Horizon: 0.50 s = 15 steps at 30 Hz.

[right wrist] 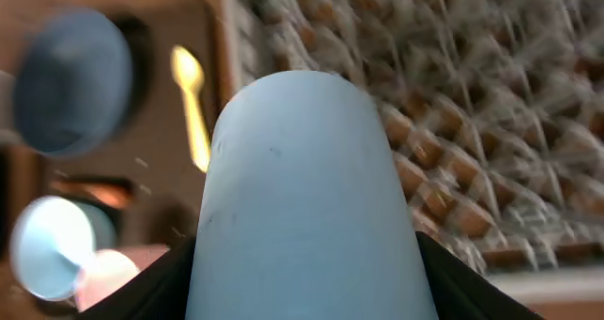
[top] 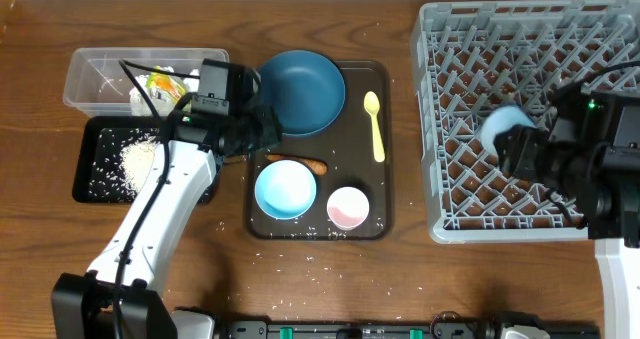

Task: Sort waste into correct bins and load items into the dishwasher rack
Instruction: 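Carry the blue cup right and place it upside down in the rack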

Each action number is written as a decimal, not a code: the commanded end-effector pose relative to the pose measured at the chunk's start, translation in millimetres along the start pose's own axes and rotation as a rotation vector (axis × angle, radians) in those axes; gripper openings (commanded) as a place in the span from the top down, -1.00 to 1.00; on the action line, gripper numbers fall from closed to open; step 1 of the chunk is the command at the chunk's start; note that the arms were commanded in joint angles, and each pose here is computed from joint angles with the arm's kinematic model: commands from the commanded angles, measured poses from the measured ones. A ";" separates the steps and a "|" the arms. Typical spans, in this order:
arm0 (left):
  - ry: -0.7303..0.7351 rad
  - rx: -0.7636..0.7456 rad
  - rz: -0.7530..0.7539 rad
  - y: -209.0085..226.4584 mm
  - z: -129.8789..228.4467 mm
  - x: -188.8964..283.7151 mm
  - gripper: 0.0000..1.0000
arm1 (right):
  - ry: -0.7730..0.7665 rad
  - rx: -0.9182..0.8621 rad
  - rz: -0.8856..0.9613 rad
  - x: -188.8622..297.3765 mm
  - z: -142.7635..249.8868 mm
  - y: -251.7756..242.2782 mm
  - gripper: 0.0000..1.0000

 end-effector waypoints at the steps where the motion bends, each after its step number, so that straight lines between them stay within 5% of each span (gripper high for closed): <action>1: 0.001 -0.025 -0.061 8.7 -0.3 2.9 0.43 | 0.076 0.010 0.111 -15.7 3.6 -15.6 -0.03; 15: 0.032 -0.053 -0.164 24.7 8.0 4.4 0.42 | 0.409 0.016 0.161 -101.0 24.8 -27.4 -0.01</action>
Point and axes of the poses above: each gripper's point midway between its finger pads, its own x axis back along the fingers, its own y axis along the line the jaws close on, z = x × y, the point moved 3 cm from there along x, back along the fingers, and after that the axes turned 8 degrees about -x, right-handed, at the moved point
